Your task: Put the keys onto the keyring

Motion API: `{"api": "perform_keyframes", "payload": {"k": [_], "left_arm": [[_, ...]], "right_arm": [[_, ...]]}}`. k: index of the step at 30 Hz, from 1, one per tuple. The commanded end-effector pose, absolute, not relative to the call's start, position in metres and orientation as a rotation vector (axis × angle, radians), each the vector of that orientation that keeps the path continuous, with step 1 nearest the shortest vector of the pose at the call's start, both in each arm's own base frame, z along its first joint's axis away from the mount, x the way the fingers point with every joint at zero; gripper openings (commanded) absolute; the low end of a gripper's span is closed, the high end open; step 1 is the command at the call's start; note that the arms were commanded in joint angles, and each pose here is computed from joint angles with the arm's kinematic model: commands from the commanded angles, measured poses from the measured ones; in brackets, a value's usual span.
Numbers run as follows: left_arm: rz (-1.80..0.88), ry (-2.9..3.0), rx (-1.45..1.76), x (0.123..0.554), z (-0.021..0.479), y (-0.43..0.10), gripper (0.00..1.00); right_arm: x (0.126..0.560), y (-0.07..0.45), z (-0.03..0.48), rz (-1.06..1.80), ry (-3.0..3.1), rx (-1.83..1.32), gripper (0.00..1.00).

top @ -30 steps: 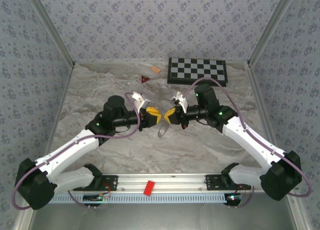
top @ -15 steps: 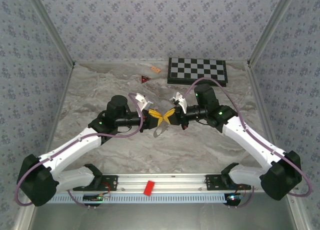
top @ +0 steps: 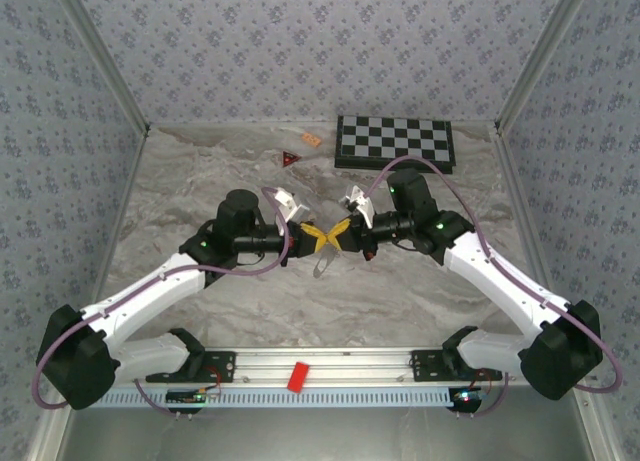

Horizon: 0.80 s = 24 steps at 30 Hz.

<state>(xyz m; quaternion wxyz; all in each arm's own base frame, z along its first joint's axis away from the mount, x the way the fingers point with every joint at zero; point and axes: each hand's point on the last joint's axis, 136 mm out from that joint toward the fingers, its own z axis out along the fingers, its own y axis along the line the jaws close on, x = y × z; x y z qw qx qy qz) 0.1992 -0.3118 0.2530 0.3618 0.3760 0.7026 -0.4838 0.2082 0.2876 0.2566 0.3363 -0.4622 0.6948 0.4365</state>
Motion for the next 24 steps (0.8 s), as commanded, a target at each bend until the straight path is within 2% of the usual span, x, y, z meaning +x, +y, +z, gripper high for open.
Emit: {"api": "perform_keyframes", "payload": {"k": [1,3,8,11,24], "left_arm": [[-1.247,1.702,0.957,0.202,0.281,-0.318,0.00],[-1.246,1.683,0.930,0.204,0.284,-0.317,0.00],[-1.270,1.619,0.841,0.209,0.300,-0.314,0.00],[-1.289,1.567,0.767,0.213,0.312,-0.311,0.00],[-1.378,1.422,0.575,0.215,0.346,-0.310,0.00]], "right_arm": [[0.207,0.290,0.276,1.132,1.734,-1.207,0.26],[0.209,0.286,0.281,1.115,1.709,-1.172,0.30],[0.224,0.270,0.296,1.053,1.638,-0.999,0.32],[0.237,0.258,0.304,1.028,1.591,-0.841,0.39],[0.243,0.252,0.328,1.205,1.401,-0.588,0.31]]}}
